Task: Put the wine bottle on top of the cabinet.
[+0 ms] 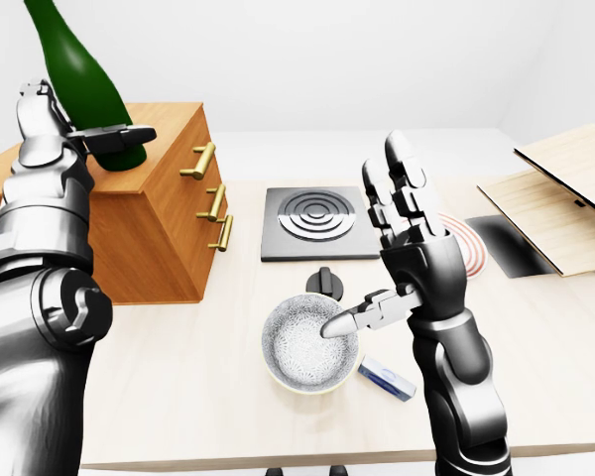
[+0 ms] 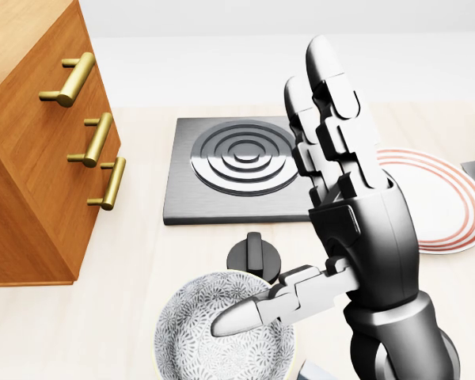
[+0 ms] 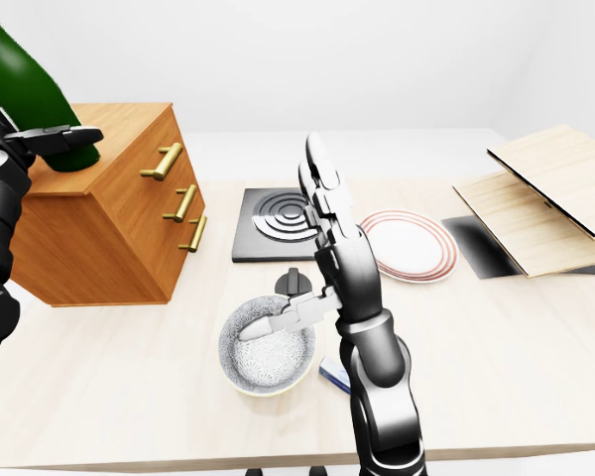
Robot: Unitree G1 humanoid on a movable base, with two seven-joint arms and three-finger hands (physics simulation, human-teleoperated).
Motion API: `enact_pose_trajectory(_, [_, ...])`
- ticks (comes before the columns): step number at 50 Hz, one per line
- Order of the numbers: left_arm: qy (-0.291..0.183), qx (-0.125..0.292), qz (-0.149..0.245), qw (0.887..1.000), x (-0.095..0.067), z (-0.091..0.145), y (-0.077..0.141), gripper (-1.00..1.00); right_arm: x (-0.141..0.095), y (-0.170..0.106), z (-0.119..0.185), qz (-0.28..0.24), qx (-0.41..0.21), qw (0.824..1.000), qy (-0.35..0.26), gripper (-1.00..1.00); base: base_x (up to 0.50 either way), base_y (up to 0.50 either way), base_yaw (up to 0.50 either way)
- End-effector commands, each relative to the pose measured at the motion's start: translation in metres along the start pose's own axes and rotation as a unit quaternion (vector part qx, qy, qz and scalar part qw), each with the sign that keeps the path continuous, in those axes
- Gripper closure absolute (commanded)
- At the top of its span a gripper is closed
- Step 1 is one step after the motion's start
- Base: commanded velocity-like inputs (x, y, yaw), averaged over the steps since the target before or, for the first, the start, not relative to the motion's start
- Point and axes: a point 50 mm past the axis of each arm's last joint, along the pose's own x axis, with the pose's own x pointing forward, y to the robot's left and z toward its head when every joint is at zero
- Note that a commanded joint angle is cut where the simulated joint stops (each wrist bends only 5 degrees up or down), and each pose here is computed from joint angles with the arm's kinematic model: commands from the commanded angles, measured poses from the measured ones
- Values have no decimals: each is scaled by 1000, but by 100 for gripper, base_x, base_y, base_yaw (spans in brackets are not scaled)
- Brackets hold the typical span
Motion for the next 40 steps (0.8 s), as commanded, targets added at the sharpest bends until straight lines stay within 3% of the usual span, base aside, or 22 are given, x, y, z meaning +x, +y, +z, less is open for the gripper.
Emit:
enact_pose_trajectory(1, [11,18,5,1000,0,-7,4,-100,0,0,0,0,0,1000,0,-100,1,0,0])
enact_pose_trajectory(16, [-20,47,-8,999,1,19,24,-100,0,4,-1,5,1,1000,2,-100,0,0,0])
enact_pose_trajectory(32, [-21,58,0,998,0,20,36,-100,0,4,-6,8,1,1000,13,-100,0,0,0])
enact_pose_trajectory(40, [-42,71,-12,996,-3,39,63,-100,0,6,-7,8,3,1000,15,-100,0,0,0])
